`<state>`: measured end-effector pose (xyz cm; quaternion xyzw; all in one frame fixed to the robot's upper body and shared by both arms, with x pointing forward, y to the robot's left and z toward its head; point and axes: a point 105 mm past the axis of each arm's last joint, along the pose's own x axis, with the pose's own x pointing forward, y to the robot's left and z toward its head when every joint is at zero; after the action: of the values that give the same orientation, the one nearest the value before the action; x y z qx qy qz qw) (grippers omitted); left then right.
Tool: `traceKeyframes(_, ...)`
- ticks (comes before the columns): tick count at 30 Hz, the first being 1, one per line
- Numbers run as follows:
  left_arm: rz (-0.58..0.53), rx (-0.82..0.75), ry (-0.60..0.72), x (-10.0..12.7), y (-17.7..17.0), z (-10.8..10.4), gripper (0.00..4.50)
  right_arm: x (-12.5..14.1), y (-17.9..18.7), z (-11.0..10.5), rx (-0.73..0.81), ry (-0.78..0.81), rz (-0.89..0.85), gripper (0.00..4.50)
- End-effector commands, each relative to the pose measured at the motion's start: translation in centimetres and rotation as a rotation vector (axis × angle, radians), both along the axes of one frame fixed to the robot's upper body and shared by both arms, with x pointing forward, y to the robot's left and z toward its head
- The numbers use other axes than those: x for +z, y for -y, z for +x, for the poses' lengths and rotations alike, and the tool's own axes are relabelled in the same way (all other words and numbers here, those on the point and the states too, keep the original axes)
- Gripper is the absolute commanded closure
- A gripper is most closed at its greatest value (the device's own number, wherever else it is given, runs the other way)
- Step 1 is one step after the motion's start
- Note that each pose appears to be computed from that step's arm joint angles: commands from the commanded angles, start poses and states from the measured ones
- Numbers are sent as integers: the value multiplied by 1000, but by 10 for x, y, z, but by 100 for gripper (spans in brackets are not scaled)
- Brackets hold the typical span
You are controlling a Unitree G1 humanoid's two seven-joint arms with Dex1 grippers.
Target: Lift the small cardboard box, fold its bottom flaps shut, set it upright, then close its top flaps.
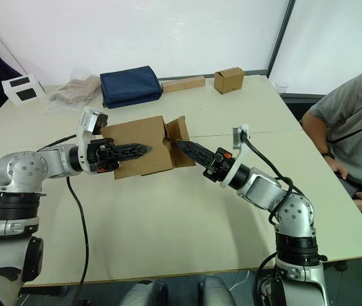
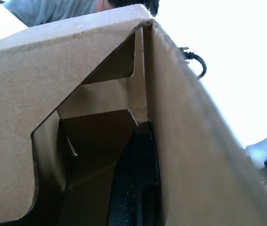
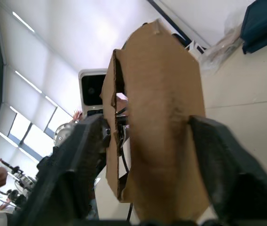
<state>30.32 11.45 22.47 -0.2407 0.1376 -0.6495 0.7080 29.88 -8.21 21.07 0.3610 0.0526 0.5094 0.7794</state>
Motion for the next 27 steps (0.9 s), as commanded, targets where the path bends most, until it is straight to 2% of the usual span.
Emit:
traceKeyframes(1, -22, -1, 67, 15, -3, -4, 450, 7, 2, -1, -8, 40, 11, 275)
traceKeyframes(20, -15, 1, 69, 13, -4, -4, 450, 16, 9, -14, -23, 75, 45, 275)
traceKeyframes(21, -14, 0, 69, 13, -4, -3, 450, 16, 9, -14, -24, 77, 47, 226)
traceKeyframes(22, -14, -1, 69, 13, -3, -3, 450, 17, 9, -15, -24, 77, 50, 208)
traceKeyframes(24, -16, -2, 69, 13, -3, -3, 450, 16, 9, -13, -35, 79, 33, 124)
traceKeyframes(26, -17, -3, 69, 13, -2, -3, 450, 15, 8, -13, -42, 82, 17, 60)
traceKeyframes(27, -17, -4, 69, 13, -2, -3, 450, 15, 7, -13, -41, 83, 14, 60)
